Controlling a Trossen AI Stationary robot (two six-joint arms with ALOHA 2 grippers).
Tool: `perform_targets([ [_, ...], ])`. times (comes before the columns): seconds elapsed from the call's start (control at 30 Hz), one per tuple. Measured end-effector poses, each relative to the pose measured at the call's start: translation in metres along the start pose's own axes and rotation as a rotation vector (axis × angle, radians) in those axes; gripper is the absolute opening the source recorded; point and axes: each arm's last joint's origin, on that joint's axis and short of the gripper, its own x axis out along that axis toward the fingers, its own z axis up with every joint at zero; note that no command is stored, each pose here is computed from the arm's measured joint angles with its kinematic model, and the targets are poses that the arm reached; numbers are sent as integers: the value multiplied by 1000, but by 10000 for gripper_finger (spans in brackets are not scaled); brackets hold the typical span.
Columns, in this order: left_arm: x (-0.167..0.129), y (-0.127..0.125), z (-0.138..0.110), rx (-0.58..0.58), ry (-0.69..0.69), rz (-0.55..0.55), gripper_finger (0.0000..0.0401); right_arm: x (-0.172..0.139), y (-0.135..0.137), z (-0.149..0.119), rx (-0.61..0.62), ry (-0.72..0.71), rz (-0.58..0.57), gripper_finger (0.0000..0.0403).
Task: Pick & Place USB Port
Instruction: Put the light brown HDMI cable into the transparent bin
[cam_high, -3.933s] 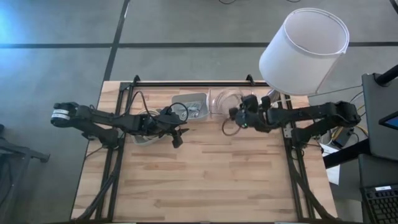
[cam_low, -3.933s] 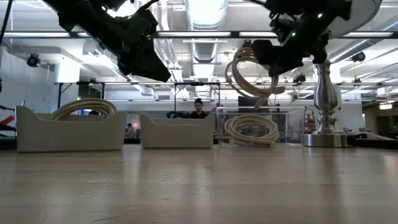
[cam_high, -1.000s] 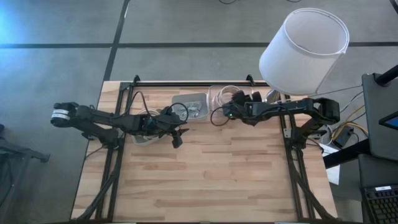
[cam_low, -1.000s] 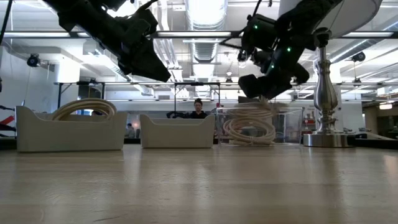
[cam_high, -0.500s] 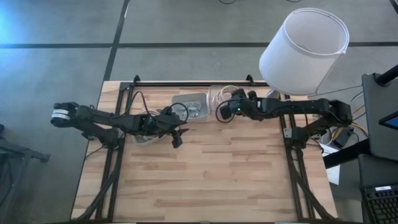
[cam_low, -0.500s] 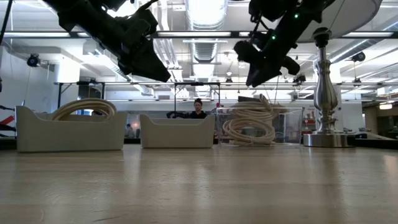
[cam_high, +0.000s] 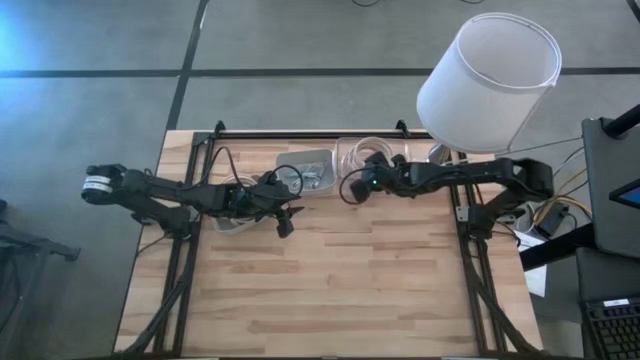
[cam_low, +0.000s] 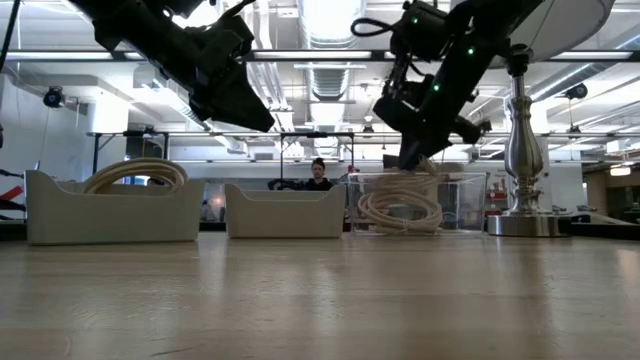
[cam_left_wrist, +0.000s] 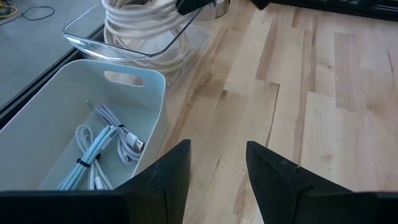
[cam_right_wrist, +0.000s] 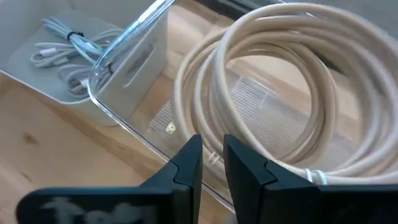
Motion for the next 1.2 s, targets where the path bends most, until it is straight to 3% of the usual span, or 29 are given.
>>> perform_targets([
  [0.23, 0, 0, 0, 16, -1, 0, 158, 13, -8, 5, 22, -46, -116, 41],
  [0.63, 0, 0, 0, 38, -2, -1, 158, 22, -25, 18, 69, -69, -162, 38],
  [0.77, 0, 0, 0, 39, -2, 0, 158, 17, -23, 19, 57, -67, -130, 38],
  [1.0, 0, 0, 0, 39, -1, 0, 158, -14, -27, 30, 63, -77, 32, 38],
  [1.2, 0, 0, 0, 23, -1, 0, 158, -16, -31, 28, 63, -81, 2, 38],
])
